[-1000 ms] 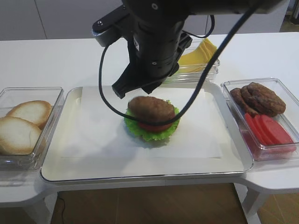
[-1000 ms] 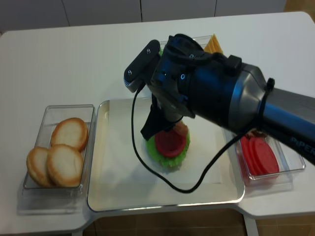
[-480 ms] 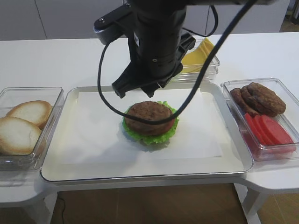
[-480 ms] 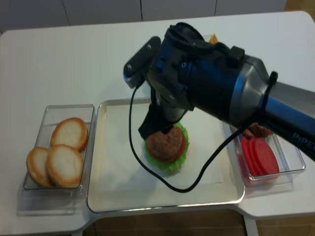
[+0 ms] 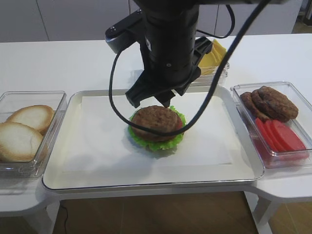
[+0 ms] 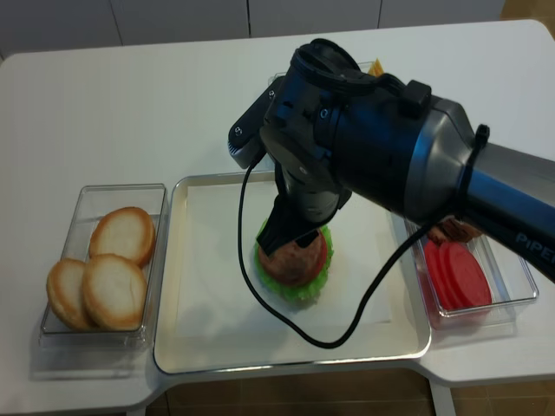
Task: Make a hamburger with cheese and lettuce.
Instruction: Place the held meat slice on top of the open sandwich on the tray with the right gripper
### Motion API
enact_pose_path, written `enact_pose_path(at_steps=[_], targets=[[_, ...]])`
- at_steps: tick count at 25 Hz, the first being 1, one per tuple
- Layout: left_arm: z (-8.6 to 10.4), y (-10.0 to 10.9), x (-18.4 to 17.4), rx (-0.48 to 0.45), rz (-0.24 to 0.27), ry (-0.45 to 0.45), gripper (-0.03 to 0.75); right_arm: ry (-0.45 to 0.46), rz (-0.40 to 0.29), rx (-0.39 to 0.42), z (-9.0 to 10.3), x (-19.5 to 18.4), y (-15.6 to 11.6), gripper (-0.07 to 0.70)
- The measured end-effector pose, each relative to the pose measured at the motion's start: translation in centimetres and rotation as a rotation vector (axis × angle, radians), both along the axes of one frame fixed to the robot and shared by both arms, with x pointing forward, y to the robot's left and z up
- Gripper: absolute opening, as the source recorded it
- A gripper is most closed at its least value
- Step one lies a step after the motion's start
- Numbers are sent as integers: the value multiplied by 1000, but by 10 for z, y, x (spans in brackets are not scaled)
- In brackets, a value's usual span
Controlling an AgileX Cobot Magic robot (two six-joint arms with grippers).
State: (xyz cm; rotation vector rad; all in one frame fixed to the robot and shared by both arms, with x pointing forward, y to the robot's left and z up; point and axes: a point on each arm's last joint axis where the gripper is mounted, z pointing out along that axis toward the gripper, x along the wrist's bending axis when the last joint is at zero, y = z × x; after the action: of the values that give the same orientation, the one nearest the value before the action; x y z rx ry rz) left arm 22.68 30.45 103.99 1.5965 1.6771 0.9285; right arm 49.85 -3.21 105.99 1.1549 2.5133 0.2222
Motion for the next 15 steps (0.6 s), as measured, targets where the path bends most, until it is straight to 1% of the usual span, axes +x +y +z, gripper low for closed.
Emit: enact_pose_path(at_steps=[2,4,7,11,13,15], targets=[[0,0,0,0,0,0,477,-5,2,5,3,-1,-1,283],[0,0,0,0,0,0,477,7,-19,35,8,0,-6,283],[0,0,0,0,0,0,477,40,-91,111,18,12,-27,283],[0,0,0,0,0,0,477,75,-211,211,31,36,-71,283],[0,0,0,0,0,0,477,61,-284,252,41,46,-98,285],[0,0,0,0,0,0,477,38,-355,277,51,53,-124,308]])
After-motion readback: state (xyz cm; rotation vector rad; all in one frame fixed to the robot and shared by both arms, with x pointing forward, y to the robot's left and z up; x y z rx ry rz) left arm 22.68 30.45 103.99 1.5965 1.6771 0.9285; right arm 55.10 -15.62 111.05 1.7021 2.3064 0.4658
